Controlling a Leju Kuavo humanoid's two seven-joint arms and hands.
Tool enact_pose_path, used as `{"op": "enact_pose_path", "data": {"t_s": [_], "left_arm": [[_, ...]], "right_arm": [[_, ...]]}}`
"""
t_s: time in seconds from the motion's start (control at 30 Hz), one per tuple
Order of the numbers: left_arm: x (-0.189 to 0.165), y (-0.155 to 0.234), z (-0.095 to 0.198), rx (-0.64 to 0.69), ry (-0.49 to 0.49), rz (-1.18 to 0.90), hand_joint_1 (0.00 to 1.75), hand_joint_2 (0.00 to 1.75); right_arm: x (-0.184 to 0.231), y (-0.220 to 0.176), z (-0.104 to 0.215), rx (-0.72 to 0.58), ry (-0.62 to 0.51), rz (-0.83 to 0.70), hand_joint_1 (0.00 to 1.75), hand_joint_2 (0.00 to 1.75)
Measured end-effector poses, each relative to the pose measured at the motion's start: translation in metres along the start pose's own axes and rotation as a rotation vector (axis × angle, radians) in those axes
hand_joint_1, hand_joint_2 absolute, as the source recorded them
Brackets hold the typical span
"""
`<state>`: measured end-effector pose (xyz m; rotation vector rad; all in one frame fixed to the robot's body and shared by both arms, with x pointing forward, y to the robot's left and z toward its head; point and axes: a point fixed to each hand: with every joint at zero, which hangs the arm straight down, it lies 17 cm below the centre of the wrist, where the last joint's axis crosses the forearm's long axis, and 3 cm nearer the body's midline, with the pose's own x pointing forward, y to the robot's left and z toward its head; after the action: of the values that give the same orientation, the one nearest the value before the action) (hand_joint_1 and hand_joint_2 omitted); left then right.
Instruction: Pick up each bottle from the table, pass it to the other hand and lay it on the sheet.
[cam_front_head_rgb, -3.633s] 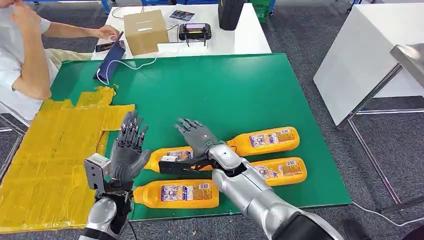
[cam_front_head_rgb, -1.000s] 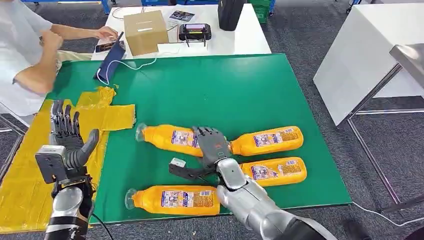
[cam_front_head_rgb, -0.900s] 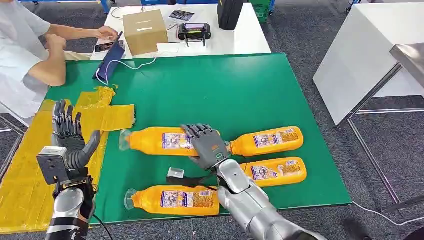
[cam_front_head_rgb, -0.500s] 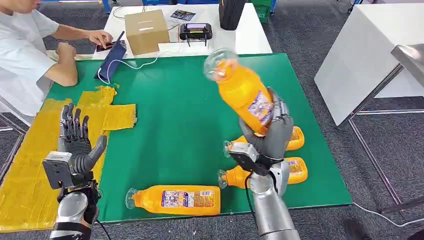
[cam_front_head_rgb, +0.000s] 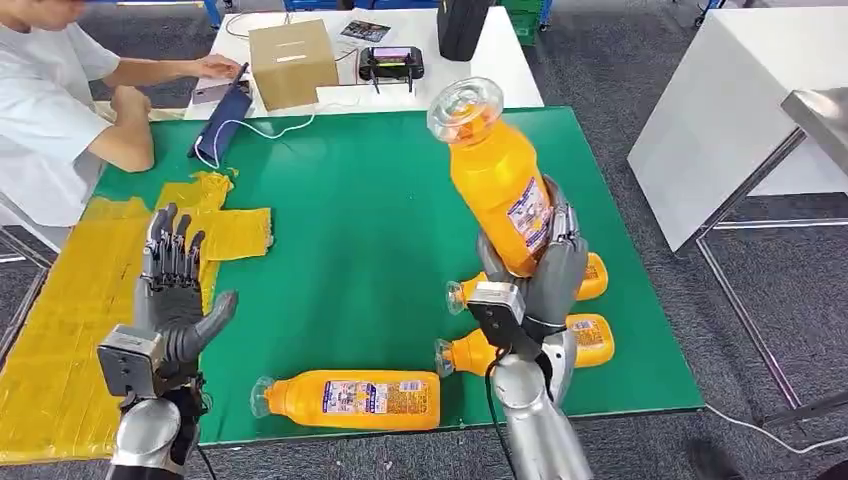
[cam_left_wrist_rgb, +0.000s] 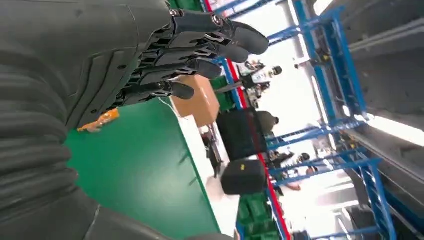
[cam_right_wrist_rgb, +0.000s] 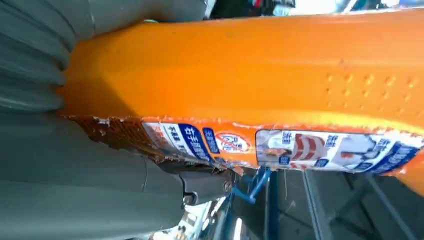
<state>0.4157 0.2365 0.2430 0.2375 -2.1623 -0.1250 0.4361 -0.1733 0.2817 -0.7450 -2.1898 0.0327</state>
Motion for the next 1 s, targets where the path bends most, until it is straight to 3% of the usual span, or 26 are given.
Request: {"op": "enact_pose_path", "data": {"t_s": [0.13, 0.2, 0.37, 0.73, 1.0], "left_arm": [[0.011, -0.009, -0.001, -0.039, -0.025, 0.036, 0.0, 1.75], [0.018, -0.016, -0.001, -0.066, -0.044, 0.051, 0.0, 1.75], [0.032, -0.032, -0.002, -0.124, -0.079, 0.083, 0.0, 1.75], [0.047, -0.045, -0.011, -0.17, -0.113, 0.141, 0.0, 1.75], [0.047, -0.047, -0.014, -0.174, -0.112, 0.155, 0.0, 1.75]], "right_arm": [[0.003, 0.033, 0.004, 0.146, 0.019, -0.064, 1.71, 1.75], [0.01, 0.066, 0.015, 0.305, 0.011, -0.105, 1.69, 1.75], [0.042, 0.127, 0.053, 0.576, -0.11, -0.077, 1.69, 1.75], [0.077, 0.177, 0.1, 0.771, -0.303, 0.055, 1.73, 1.75], [0.086, 0.193, 0.111, 0.811, -0.361, 0.104, 1.73, 1.75]]}}
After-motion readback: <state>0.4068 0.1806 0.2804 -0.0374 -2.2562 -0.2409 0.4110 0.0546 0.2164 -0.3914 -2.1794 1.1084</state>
